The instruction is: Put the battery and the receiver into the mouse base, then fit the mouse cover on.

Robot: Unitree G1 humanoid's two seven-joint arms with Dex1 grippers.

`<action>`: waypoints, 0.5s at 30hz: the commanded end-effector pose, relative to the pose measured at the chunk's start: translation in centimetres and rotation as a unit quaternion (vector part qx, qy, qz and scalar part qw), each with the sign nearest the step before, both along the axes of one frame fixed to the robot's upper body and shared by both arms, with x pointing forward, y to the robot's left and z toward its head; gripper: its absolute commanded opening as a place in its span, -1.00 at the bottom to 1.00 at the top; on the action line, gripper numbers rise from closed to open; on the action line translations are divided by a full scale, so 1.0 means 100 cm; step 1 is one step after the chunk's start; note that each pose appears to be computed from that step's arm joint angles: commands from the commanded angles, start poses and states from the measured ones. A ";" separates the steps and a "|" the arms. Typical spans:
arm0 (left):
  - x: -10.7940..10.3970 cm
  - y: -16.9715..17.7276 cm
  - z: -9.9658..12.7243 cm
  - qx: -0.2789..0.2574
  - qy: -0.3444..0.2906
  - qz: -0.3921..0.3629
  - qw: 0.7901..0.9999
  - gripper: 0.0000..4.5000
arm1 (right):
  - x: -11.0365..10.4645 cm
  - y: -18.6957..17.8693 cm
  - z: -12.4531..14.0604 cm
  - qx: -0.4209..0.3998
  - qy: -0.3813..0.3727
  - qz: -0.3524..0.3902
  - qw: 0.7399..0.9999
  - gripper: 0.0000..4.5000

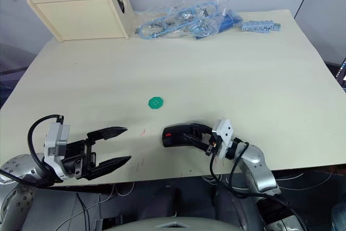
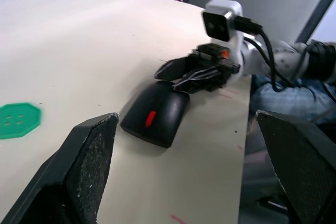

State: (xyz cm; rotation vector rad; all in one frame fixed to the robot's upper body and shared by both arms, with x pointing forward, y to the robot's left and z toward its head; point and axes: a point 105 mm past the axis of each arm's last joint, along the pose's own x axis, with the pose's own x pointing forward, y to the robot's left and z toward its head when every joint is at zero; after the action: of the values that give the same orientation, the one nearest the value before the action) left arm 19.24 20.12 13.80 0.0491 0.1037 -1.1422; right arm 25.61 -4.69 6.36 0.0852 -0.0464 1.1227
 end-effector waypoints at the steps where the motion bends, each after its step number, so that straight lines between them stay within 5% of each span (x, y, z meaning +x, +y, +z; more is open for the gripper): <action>1: 0.002 0.005 0.006 -0.014 -0.008 0.025 1.000 1.00 | 0.003 -0.012 0.016 -0.004 0.001 -0.029 1.000 -0.12; 3: 0.004 0.011 0.004 -0.028 0.002 0.054 0.998 1.00 | -0.003 -0.020 0.049 0.027 -0.027 -0.020 0.999 -0.12; 9: 0.006 0.021 -0.004 -0.041 0.032 0.115 0.992 1.00 | -0.010 -0.057 0.059 -0.026 -0.027 -0.023 0.999 -0.12; 12: 0.003 0.028 -0.009 -0.039 0.047 0.145 0.988 1.00 | -0.014 -0.088 0.062 -0.050 -0.027 -0.051 0.997 0.24; 15: -0.002 0.035 -0.016 -0.037 0.062 0.176 0.982 1.00 | -0.021 -0.122 0.054 -0.085 -0.018 -0.077 0.993 0.91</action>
State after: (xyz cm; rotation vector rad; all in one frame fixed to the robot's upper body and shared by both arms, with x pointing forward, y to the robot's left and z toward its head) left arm 19.13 23.32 11.33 -0.1269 0.2018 -0.8158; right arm 23.81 -15.91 10.80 -0.0669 0.0504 0.9745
